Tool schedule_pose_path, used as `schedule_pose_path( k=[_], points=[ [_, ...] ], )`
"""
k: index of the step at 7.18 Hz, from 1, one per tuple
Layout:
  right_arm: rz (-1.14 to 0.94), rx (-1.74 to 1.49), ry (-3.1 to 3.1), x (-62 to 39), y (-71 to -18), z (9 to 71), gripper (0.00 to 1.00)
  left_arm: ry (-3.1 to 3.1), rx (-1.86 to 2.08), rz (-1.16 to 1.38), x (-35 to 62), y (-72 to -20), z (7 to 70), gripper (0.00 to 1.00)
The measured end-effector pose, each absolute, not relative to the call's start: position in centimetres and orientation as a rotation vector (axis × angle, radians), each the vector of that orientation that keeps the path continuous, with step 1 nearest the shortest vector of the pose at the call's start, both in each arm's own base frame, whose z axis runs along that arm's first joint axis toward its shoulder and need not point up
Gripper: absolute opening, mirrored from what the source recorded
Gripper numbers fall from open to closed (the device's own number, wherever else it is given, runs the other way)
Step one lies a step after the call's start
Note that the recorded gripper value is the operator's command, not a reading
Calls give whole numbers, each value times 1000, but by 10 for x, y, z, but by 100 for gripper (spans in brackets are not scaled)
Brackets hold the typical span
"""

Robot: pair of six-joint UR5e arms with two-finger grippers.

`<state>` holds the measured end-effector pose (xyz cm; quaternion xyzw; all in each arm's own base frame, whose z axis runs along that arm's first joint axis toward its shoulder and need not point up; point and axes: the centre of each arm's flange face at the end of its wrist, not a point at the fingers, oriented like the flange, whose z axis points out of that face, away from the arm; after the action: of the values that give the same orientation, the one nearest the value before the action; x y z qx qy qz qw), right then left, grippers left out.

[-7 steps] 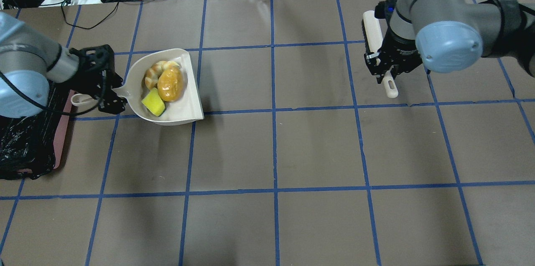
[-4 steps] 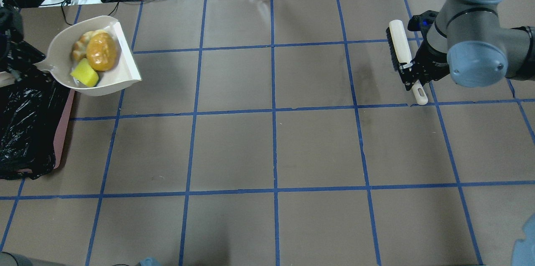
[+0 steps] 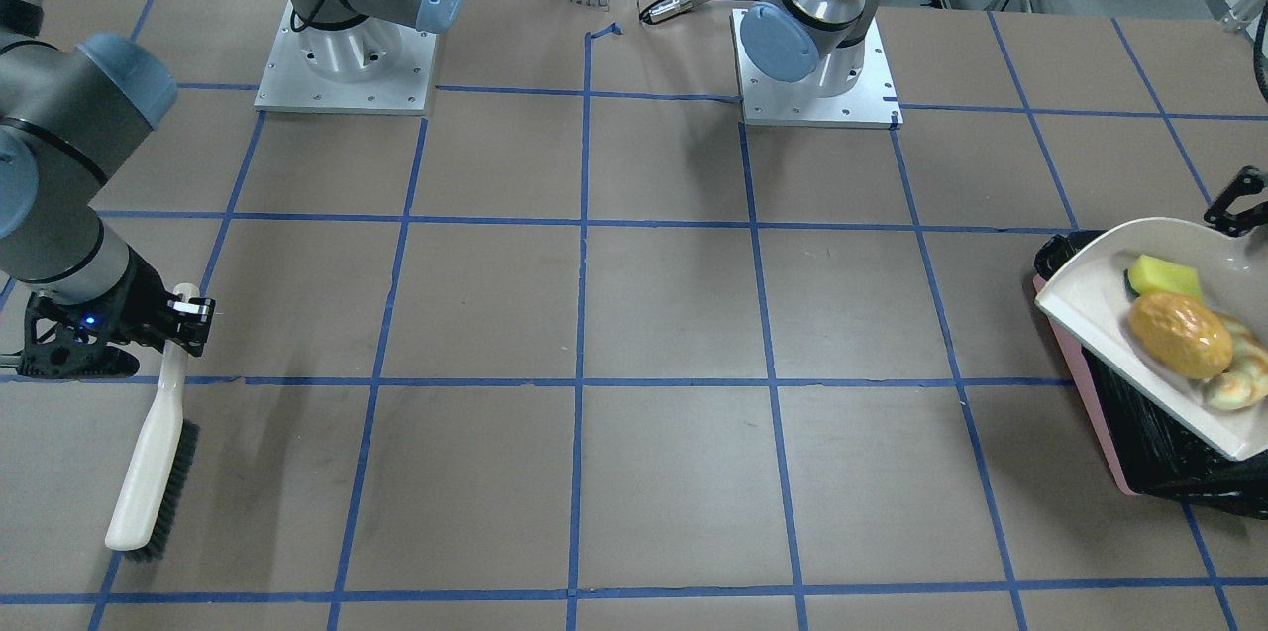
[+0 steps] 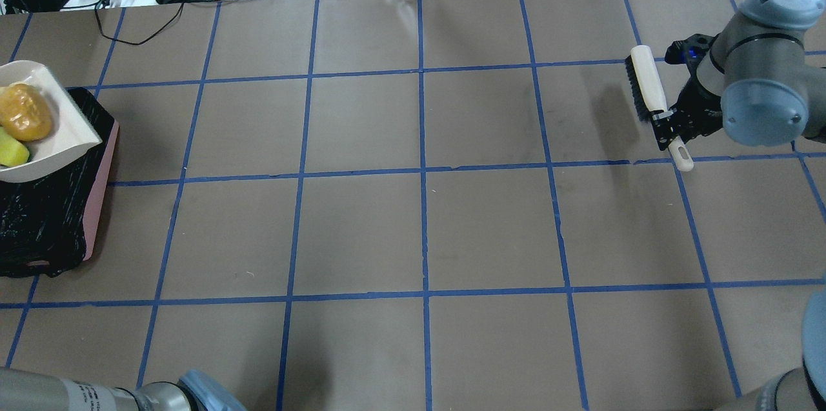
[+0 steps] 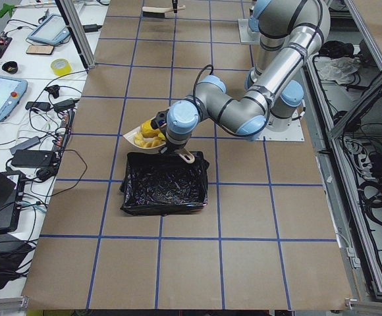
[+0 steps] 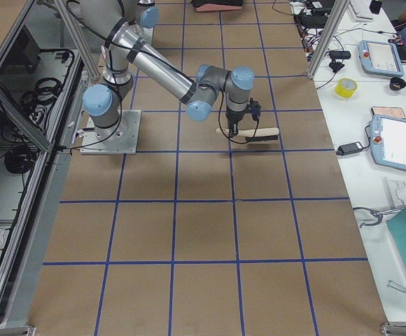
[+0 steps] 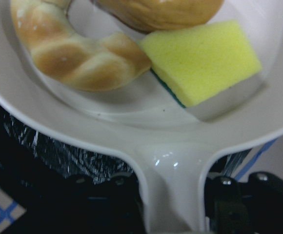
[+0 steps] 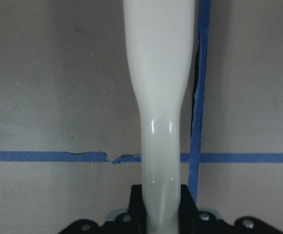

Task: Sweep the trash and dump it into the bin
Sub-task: 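Tip the dustpan with the left gripper to dump the items into the bin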

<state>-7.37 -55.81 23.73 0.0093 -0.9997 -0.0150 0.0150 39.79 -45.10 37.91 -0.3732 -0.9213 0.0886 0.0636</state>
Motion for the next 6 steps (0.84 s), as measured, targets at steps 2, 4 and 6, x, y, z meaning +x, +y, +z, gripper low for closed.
schedule_pose_path(
  k=[2, 4, 6],
  points=[
    [-63, 5, -3117, -84, -559, 227, 0, -2918, -1128, 122, 459, -410, 386, 0],
    [-74, -1, -3116, -86, -561, 220, 2, -2972, -1286, -97, 487, -395, 401, 0],
    [-78, -9, -3114, -87, -562, 217, 85, -2921, -1531, -258, 491, -407, 414, 0]
  ],
)
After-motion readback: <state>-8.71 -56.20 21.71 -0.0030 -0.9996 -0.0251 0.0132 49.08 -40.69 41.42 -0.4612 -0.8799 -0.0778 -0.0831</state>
